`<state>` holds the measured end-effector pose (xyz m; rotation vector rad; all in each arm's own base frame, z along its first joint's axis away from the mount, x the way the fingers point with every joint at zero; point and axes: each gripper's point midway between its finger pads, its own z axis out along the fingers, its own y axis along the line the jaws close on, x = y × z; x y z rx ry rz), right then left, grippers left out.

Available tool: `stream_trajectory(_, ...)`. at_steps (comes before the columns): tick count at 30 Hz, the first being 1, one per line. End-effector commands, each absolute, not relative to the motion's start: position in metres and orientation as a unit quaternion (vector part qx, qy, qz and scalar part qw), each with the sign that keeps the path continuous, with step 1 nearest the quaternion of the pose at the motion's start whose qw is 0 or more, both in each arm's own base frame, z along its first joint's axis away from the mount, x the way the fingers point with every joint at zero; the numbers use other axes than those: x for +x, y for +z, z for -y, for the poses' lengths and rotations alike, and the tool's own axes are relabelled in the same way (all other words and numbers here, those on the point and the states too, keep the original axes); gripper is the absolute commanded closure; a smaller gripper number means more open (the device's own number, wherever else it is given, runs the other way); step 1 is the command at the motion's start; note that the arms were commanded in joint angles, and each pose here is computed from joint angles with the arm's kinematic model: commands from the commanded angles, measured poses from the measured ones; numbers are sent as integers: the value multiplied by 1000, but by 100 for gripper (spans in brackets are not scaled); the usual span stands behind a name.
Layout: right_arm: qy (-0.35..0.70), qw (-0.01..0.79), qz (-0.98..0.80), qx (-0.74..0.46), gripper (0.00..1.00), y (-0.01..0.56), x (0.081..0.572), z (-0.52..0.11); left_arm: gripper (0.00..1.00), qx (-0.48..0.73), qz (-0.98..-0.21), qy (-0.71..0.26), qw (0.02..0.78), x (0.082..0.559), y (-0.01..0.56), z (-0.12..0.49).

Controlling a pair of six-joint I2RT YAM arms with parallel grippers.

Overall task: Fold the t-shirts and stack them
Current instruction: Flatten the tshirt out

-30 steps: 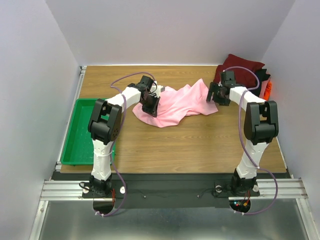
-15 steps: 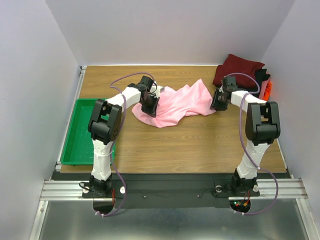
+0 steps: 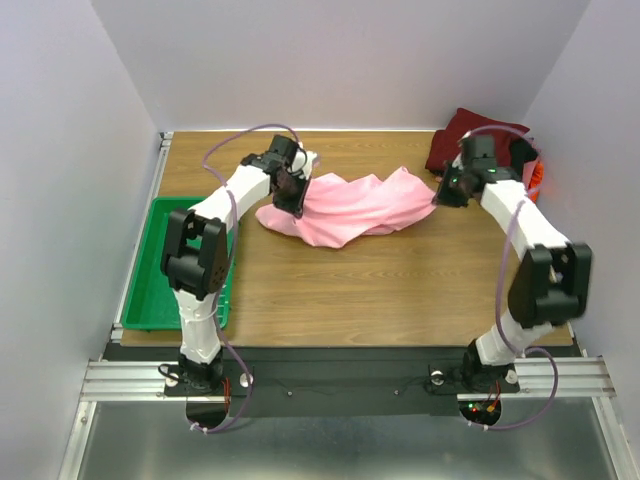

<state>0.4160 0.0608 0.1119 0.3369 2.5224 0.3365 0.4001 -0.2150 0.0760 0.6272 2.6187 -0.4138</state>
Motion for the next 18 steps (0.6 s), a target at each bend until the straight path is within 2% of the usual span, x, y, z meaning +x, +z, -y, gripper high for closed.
stream_trajectory(1, 105, 411, -893, 151, 100, 243, 401, -43, 100, 235, -905, -158, 318, 412, 194, 206)
stream_trajectory(4, 80, 464, -867, 166, 100, 295, 384, -28, 100, 236, -897, -175, 331, 407, 231, 195)
stream_trajectory(7, 64, 497, -847, 177, 100, 334, 374, -18, 100, 253, -862, -257, 356, 401, 272, 198)
stream_trajectory(8, 62, 514, -837, 180, 100, 350, 377, -15, 100, 238, -856, -276, 367, 409, 281, 182)
stream_trajectory(9, 58, 519, -834, 179, 99, 355, 379, -14, 96, 253, -829, -336, 369, 405, 294, 190)
stream_trajectory(11, 39, 510, -839, 184, 100, 347, 395, -8, 67, 225, -838, -348, 356, 428, 279, 175)
stream_trajectory(12, 36, 511, -838, 186, 100, 348, 401, -7, 54, 196, -854, -313, 365, 448, 277, 164)
stream_trajectory(13, 32, 492, -850, 185, 100, 330, 414, -9, 45, 171, -878, -290, 341, 469, 243, 158)
stream_trajectory(14, 45, 490, -852, 179, 100, 326, 422, -15, 39, 149, -893, -266, 332, 482, 227, 152)
stream_trajectory(15, 52, 483, -856, 179, 100, 317, 429, -18, 38, 117, -905, -207, 352, 505, 225, 134)
stream_trajectory(16, 59, 479, -857, 181, 100, 310, 436, -21, 37, 70, -918, -186, 342, 519, 205, 128)
stream_trajectory(18, 78, 479, -854, 188, 100, 296, 455, -28, 35, 54, -916, -144, 371, 536, 202, 125)
